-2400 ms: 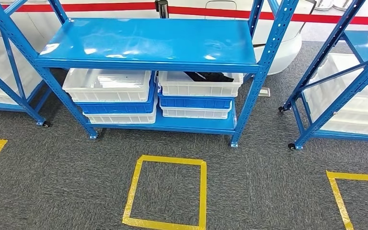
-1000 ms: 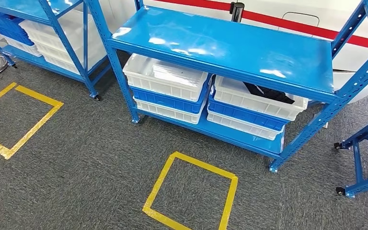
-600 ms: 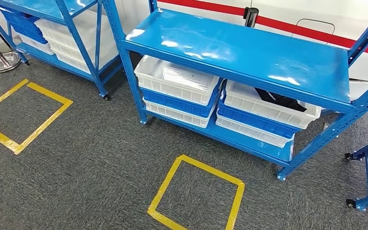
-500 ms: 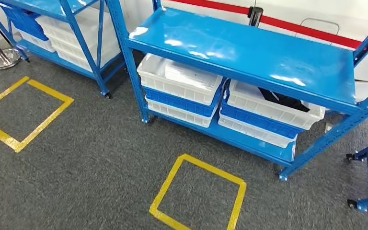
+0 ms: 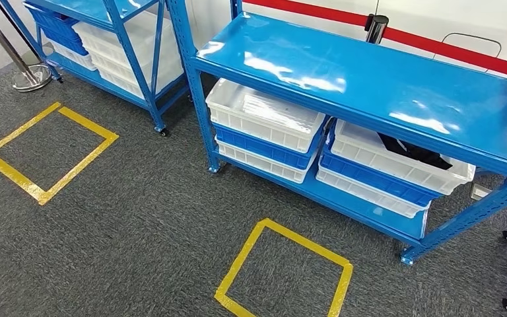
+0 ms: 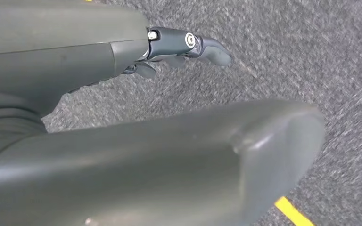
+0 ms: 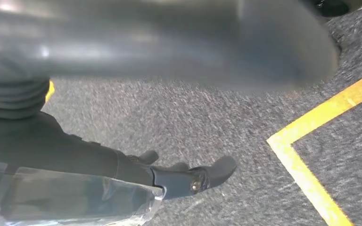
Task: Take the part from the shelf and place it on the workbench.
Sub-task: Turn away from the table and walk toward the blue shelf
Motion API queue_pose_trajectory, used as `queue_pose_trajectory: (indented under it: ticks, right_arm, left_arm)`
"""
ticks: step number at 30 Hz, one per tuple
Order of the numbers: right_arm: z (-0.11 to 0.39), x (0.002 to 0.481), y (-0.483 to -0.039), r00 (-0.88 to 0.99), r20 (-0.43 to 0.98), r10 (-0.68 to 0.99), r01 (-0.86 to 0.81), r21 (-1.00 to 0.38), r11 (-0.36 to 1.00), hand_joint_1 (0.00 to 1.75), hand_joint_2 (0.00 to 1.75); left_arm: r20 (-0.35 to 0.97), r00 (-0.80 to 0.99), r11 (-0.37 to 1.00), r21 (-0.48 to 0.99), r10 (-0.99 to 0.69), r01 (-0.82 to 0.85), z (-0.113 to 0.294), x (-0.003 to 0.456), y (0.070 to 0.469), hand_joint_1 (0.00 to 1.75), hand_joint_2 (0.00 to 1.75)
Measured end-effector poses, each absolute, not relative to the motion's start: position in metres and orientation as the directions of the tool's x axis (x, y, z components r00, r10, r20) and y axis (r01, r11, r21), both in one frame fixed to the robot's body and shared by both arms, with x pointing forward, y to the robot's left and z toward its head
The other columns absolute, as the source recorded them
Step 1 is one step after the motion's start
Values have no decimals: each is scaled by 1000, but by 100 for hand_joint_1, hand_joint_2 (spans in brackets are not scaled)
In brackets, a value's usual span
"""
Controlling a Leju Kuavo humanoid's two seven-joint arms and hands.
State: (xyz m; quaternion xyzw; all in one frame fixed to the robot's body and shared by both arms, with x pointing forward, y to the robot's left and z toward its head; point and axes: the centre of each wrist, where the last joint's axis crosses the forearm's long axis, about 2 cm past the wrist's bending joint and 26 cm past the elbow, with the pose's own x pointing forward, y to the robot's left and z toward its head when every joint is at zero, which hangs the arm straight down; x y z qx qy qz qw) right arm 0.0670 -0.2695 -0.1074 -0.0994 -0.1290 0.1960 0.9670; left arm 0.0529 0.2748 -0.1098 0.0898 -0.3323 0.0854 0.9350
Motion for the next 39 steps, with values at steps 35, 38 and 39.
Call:
queue_pose_trajectory:
  ticks: [35,38,39]
  right_arm:
    - [-108,64,-264,889,212,407,-358,-233,904,0,0]
    - [-108,63,-264,889,210,407,-359,-232,904,0,0]
    - [-108,62,-264,889,209,407,-359,-231,904,0,0]
  left_arm:
    - [604,791,971,118,97,-210,-110,53,277,0,0]
    - [602,793,971,119,97,-209,-110,52,277,0,0]
    - [602,793,970,120,97,-209,-110,52,277,0,0]
